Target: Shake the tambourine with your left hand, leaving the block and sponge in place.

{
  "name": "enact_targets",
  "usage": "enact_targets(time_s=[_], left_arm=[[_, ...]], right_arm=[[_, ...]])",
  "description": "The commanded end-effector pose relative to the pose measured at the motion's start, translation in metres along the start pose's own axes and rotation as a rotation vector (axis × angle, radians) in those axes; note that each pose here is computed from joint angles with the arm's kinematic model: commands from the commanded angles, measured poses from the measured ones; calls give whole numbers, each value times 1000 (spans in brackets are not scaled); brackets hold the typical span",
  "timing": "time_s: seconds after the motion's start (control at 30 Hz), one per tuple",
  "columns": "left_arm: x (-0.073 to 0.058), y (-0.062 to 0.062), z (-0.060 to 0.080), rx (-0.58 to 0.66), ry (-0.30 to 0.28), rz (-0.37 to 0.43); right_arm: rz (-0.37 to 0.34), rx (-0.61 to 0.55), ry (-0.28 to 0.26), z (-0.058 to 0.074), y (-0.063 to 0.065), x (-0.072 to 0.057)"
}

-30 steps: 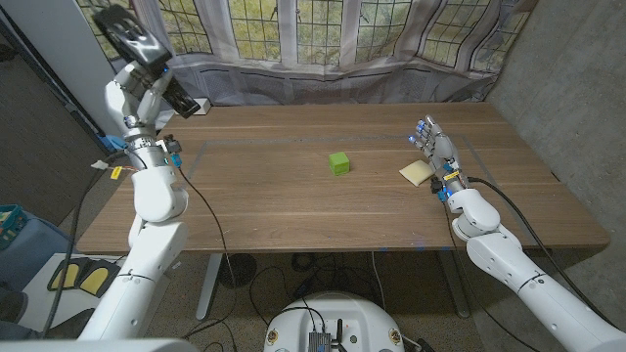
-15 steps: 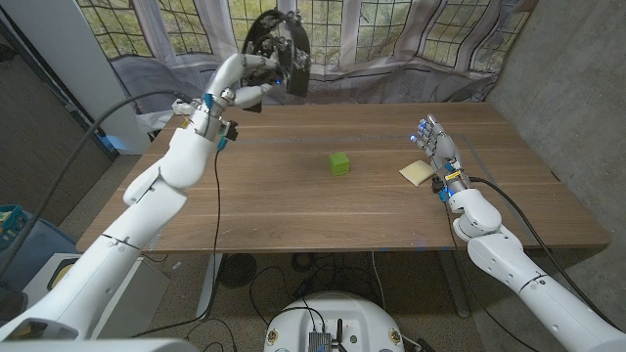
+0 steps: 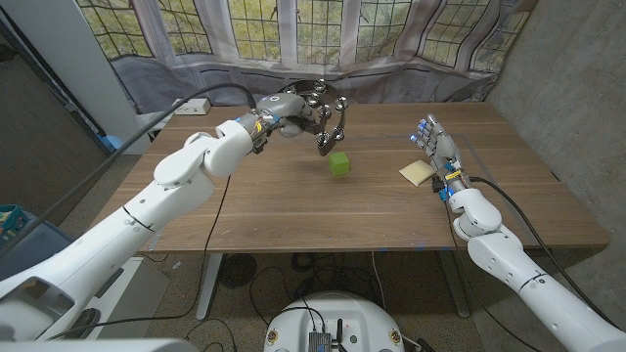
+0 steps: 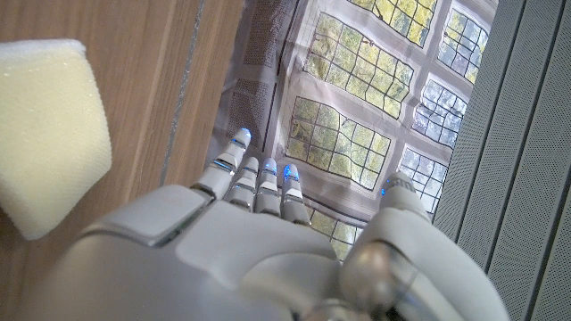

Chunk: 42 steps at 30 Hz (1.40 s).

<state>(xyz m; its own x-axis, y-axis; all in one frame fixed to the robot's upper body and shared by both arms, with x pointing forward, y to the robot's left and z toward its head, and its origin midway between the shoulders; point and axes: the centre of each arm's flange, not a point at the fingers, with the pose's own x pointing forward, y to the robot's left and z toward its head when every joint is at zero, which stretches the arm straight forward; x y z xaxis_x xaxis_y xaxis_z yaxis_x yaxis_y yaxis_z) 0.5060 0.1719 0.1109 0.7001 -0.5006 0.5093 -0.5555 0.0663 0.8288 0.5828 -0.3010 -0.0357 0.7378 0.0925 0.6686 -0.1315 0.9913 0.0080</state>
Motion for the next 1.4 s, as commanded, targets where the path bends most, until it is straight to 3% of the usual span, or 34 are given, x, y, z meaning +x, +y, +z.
enact_targets(time_s=[0.03,0.23,0.37,0.6,0.8,0.97,1.1,1.3,1.4], left_arm=[[-11,-5,-14,-74,21,168],[-32,3,-33,-344,-63,456],[-51,13,-50,-499,-87,632],[-92,27,-90,-781,-97,869],[-131,23,-124,-967,-64,1039],[-165,6,-151,-1147,-28,1228],[-193,-27,-174,-1335,22,1437],[-204,-69,-186,-1560,84,1576],[-204,-78,-187,-1594,102,1593]], right_arm=[[5,8,10,-4,2,3],[8,7,12,-5,2,5],[12,4,10,-5,3,7],[15,6,13,-6,3,10],[21,10,13,-7,4,14],[31,10,13,-8,6,18],[33,13,17,-8,7,20],[39,2,19,-8,7,21],[38,2,23,-8,8,21]])
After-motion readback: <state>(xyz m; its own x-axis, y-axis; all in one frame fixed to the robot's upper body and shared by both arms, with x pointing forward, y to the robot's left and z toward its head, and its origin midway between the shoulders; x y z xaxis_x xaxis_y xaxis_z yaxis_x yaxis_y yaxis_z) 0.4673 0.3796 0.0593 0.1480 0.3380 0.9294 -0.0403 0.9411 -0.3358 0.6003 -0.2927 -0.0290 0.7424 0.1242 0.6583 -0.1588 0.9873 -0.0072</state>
